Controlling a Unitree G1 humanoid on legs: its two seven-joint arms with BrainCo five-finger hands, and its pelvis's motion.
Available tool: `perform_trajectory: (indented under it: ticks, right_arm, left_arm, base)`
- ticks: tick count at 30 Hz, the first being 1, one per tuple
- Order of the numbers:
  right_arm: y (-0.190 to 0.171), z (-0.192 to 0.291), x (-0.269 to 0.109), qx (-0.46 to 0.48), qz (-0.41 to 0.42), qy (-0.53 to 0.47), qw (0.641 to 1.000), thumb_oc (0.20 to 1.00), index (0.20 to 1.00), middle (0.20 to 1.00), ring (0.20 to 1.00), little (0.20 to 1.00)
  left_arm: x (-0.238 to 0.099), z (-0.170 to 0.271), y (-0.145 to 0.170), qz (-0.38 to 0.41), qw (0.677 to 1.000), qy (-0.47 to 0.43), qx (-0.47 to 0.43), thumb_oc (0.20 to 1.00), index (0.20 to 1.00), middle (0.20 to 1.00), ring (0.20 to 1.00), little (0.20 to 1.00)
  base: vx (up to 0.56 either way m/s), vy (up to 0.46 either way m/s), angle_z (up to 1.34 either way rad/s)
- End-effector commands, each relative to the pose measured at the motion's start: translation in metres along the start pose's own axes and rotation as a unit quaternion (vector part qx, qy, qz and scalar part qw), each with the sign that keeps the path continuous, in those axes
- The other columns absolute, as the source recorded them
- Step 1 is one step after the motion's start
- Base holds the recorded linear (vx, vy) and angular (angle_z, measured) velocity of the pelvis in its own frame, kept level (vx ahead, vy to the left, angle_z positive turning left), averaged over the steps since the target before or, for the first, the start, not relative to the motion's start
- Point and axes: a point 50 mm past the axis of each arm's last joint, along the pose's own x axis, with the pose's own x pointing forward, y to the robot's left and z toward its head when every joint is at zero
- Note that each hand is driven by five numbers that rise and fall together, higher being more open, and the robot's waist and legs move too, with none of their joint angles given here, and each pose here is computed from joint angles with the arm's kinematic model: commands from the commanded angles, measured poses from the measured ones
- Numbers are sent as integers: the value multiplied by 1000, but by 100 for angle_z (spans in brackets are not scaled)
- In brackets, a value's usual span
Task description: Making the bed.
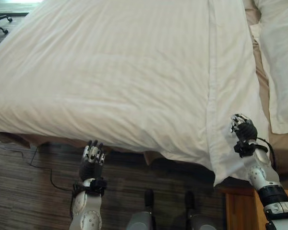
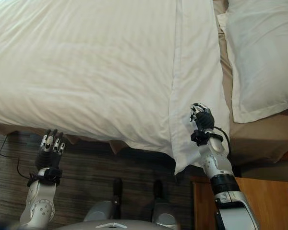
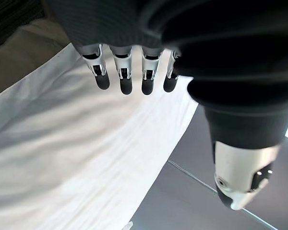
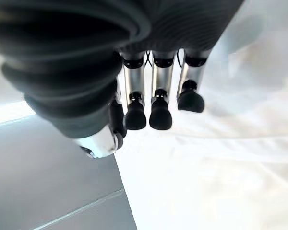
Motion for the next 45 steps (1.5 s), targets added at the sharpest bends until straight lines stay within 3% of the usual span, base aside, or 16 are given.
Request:
perform_trajectory:
  ticks: [1,6,12,21,26,33,36,37,38,45]
  right_arm:
    - [13,28,18,39,1,-57,998,200,200,200,200,200]
    - [-7,-3,23,56,-84,13,995,200,200,200,200,200]
    - [-25,-47,1,74,-137,83,984,200,200,200,200,200]
    - [-81,-112,-74,100,-251,185,945,200,200,200,200,200]
    - [-93,-136,-112,68,-260,243,932,200,200,200,200,200]
    - [-104,-128,-123,30,-254,239,937,200,200,200,200,200]
    - [-125,-75,-117,-33,-312,113,943,200,200,200,200,200]
    - [-125,-75,-118,-34,-313,114,942,200,200,200,200,200]
    - [-132,-57,-121,-58,-346,67,934,1000,1000,1000,1000,1000]
    - [-135,-1,-115,-173,-400,-45,899,1000,1000,1000,1000,1000]
  left_arm:
    - [11,21,-9,-31,999,-41,12,1000,1000,1000,1000,1000]
    - [16,20,-18,-42,998,-40,3,1000,1000,1000,1000,1000]
    - [16,17,-19,-33,998,-43,-6,1000,1000,1000,1000,1000]
    - [15,17,-17,-22,998,-54,-13,1000,1000,1000,1000,1000]
    - [13,5,-14,-15,999,-30,-18,1000,1000,1000,1000,1000]
    - [1,-25,-12,-43,997,58,15,1000,1000,1000,1000,1000]
    - [-17,-35,4,-28,994,99,39,1000,1000,1000,1000,1000]
    - [-18,-35,4,-28,994,100,39,1000,1000,1000,1000,1000]
    - [-21,-42,9,-4,994,106,20,1000,1000,1000,1000,1000]
    - [-18,-46,-6,-18,994,105,11,1000,1000,1000,1000,1000]
  base:
    - [-30,8,4]
    - [-36,11,0]
    - [0,0,0]
    - [51,18,0]
    - [36,17,-5]
    - [25,10,-17]
    - [51,26,-10]
    - [67,19,-3]
    - [49,15,-2]
    - [24,12,4]
